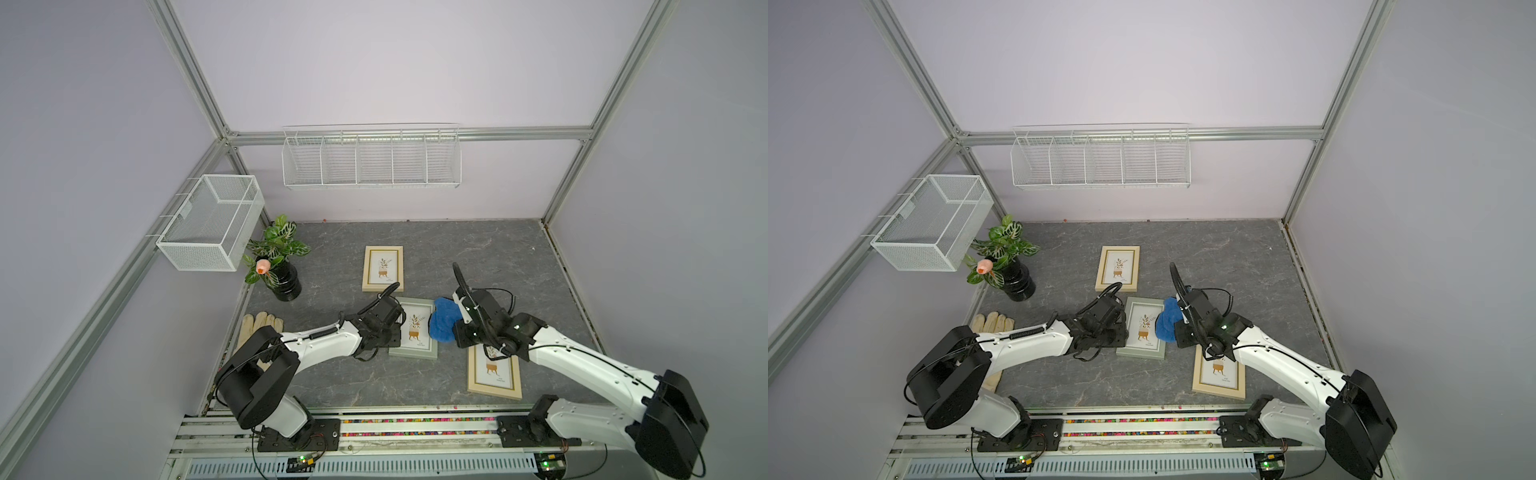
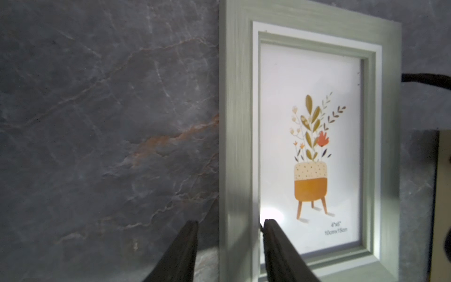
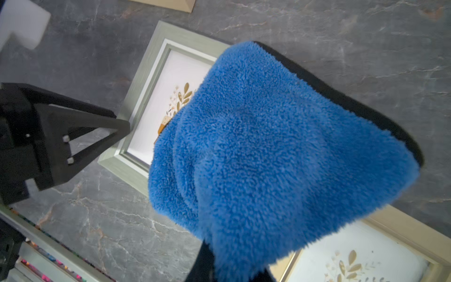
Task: Wipe the picture frame with a cloth
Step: Wipe the dirt from the picture frame.
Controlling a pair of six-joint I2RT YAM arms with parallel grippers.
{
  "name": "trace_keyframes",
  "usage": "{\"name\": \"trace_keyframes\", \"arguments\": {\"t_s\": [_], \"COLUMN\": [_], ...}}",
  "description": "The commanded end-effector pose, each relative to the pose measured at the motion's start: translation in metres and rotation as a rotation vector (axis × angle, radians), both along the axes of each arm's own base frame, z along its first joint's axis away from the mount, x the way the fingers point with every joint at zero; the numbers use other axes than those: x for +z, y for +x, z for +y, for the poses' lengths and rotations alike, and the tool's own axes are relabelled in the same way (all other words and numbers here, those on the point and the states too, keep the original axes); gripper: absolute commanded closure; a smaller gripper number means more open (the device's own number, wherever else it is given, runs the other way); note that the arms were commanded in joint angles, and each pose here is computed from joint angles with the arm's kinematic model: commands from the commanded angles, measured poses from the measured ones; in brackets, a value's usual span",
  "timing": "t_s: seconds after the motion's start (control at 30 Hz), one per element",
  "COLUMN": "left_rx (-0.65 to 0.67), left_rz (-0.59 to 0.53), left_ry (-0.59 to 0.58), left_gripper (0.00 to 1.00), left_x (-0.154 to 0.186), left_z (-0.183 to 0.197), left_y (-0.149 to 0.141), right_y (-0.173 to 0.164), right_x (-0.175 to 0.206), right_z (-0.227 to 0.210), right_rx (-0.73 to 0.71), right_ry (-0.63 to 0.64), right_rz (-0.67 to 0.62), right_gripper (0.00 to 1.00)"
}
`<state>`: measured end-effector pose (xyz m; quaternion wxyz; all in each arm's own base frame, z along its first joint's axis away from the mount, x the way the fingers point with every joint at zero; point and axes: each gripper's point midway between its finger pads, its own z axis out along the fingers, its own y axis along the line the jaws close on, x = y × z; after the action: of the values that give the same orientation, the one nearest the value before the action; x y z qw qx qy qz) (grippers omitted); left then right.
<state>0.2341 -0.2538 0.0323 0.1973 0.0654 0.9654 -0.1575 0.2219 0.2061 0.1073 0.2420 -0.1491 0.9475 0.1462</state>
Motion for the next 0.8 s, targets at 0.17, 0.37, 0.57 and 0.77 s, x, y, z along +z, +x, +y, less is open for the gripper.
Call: {"name": "trace_keyframes", "arguments": {"t_s": [0.17, 0.37, 0.57, 0.77], "left_rx": [-0.017, -0.019, -0.015, 0.003], "left_rz": [0.055, 0.066, 0.066, 0.052], "left_ry": [0.011, 0.016, 0.030, 0.036], "left_gripper": [0.70, 0.81, 0.85, 0.86], "left_x": [-0.028, -0.043, -0.050, -0.048], "left_z": [-0.009, -0.008, -0.004, -0.002], "left_y": [-0.014, -0.018, -0.018, -0.016], "right_y": [-0.013, 0.010, 0.064, 0.107], "right_x": [-0.022, -0.050, -0.065, -0.058], "right_z": [0.031, 0.028, 0.026, 0.023], "right_rx": [0.061, -0.028, -0.121, -0.178], "right_ry": [-0.063, -0.220, -0.274, -0.328], "right_rz": [0.101, 0.155, 0.158, 0.083], "right_gripper": [0.89, 0.91, 0.93, 0.93]}}
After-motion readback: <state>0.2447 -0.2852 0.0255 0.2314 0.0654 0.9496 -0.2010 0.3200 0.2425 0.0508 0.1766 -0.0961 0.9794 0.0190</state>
